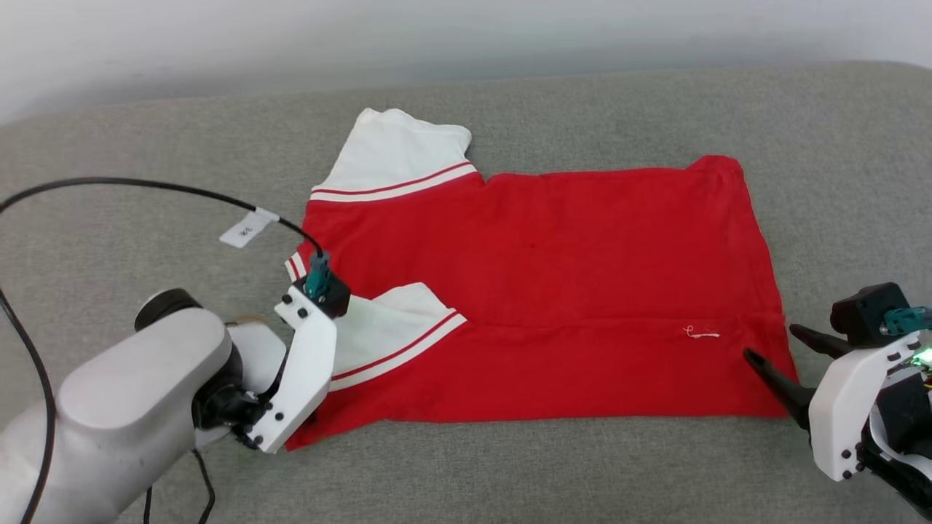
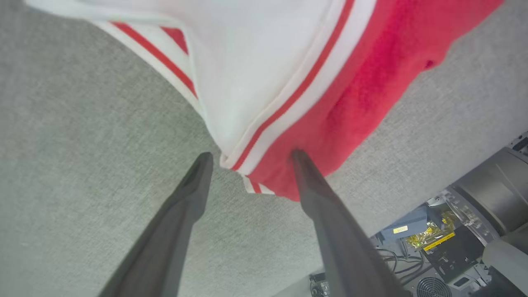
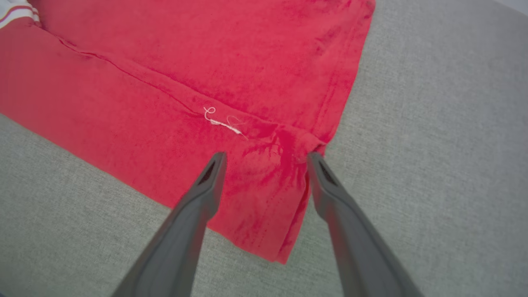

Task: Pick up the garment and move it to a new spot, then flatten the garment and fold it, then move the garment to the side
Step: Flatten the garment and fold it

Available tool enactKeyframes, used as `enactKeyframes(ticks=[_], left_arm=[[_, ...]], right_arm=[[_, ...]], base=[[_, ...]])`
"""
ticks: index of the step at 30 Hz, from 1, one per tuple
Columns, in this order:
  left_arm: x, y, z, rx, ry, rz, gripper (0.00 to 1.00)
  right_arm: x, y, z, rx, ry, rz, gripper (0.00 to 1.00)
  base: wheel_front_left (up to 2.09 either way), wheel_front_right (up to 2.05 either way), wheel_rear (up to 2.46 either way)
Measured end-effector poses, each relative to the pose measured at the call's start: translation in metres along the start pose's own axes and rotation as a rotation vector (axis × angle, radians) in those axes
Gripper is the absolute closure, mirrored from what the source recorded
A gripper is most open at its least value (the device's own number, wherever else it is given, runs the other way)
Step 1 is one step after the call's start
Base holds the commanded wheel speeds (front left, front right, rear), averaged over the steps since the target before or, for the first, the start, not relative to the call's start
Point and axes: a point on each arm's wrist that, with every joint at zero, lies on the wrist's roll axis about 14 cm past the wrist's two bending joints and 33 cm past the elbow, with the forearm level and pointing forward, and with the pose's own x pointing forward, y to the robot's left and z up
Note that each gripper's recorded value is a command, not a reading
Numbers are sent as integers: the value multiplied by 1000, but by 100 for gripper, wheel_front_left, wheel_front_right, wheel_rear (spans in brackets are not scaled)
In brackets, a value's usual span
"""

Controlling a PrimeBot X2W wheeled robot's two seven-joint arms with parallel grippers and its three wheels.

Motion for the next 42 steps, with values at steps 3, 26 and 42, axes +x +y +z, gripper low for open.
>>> enactKeyframes(ticks=[3, 26, 42], left_arm=[[14, -1, -7, 2, 49, -18, 0], [-3, -16, -13, 97, -3, -21, 100], [-2, -8, 1, 108, -59, -42, 100]], right_arm=[[3, 0, -6, 7, 20, 1, 0], [-30, -31, 16, -162, 273, -5, 0], [6, -22, -47, -77, 683, 78, 0]], base=[[0, 0, 0], [0, 0, 0], [0, 0, 0]])
